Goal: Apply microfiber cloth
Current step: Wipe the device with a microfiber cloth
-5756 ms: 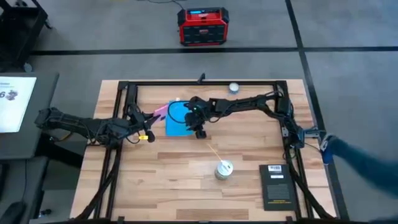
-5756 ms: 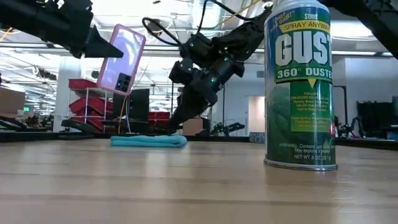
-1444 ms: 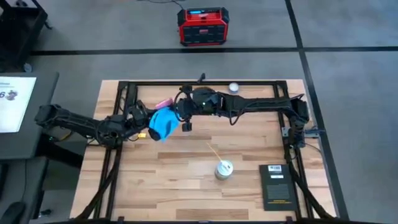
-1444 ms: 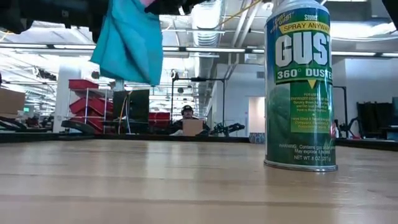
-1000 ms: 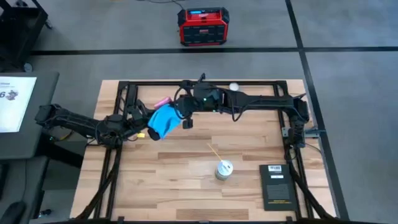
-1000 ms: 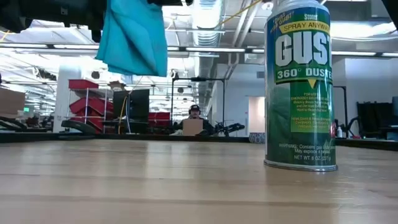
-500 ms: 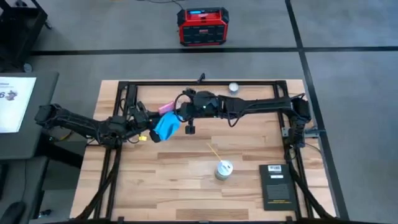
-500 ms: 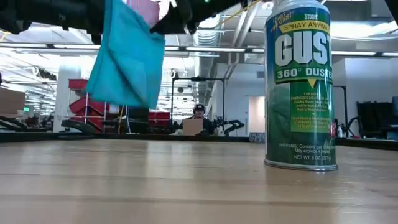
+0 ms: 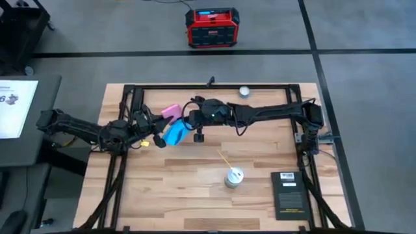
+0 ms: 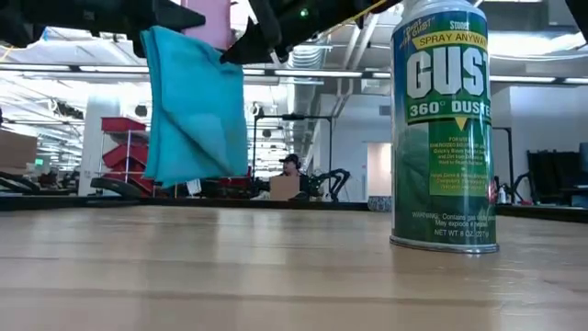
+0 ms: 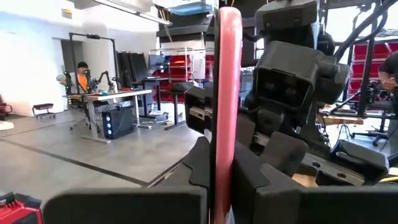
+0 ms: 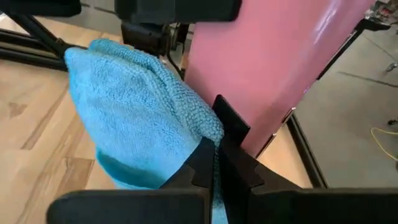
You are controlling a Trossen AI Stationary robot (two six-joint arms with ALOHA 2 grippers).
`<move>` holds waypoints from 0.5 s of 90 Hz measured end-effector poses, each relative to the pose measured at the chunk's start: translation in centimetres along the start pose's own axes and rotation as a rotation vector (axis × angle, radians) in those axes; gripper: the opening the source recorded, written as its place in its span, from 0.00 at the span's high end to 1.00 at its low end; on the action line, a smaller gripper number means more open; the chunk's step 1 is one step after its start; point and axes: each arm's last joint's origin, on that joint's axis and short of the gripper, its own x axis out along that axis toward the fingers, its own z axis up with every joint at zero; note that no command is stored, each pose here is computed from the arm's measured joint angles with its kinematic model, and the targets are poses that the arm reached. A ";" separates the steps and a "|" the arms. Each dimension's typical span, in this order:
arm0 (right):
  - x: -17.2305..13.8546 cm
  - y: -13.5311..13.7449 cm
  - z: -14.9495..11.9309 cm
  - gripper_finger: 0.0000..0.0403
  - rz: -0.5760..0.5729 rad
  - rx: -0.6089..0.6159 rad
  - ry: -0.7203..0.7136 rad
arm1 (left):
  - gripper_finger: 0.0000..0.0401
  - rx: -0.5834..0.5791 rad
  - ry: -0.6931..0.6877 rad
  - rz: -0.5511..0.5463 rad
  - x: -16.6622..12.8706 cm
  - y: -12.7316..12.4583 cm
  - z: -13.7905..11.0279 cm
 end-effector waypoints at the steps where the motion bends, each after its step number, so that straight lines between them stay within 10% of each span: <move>1: 0.0 -0.1 0.1 1.00 -0.001 -0.002 -0.004 | 0.99 -0.001 -0.001 0.001 0.0 0.0 0.0; 45: -2.2 -2.1 5.9 1.00 -0.029 -0.102 -0.091 | 0.99 -0.025 0.007 -0.003 0.0 0.0 0.0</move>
